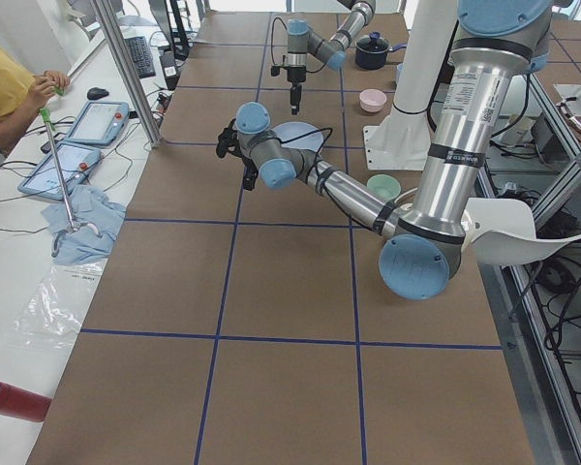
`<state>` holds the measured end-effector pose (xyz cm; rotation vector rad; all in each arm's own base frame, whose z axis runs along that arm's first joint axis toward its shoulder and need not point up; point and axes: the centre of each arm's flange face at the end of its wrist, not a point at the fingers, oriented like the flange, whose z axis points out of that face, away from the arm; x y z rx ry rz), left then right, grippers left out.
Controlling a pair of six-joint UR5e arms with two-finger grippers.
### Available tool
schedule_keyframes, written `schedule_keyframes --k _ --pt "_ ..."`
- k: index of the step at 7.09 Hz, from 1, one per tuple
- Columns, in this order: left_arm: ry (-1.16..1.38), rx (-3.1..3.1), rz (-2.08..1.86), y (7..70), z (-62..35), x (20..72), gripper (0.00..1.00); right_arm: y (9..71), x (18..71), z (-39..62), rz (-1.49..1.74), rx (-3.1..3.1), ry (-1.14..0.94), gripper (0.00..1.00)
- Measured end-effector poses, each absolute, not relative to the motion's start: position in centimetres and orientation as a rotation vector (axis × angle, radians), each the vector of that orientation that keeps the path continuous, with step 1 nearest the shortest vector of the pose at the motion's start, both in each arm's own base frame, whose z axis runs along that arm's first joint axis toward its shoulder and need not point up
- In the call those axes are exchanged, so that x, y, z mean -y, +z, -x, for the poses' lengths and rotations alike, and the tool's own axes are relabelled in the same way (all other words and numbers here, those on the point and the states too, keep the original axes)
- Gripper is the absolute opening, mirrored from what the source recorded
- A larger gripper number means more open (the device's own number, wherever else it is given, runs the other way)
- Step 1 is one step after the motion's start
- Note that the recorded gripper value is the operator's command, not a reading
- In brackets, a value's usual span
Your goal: Stack three plates with pink and blue
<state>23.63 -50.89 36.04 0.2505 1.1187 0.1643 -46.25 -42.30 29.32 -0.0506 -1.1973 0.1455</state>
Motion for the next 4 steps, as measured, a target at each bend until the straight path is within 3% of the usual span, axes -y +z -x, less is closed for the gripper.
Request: schedule_keyframes --k 4 --pt "0.268 -0.989 -0.374 44.5 -13.7 49.1 1.0 44.6 47.3 26.1 -0.017 1.059 0.144 1.0"
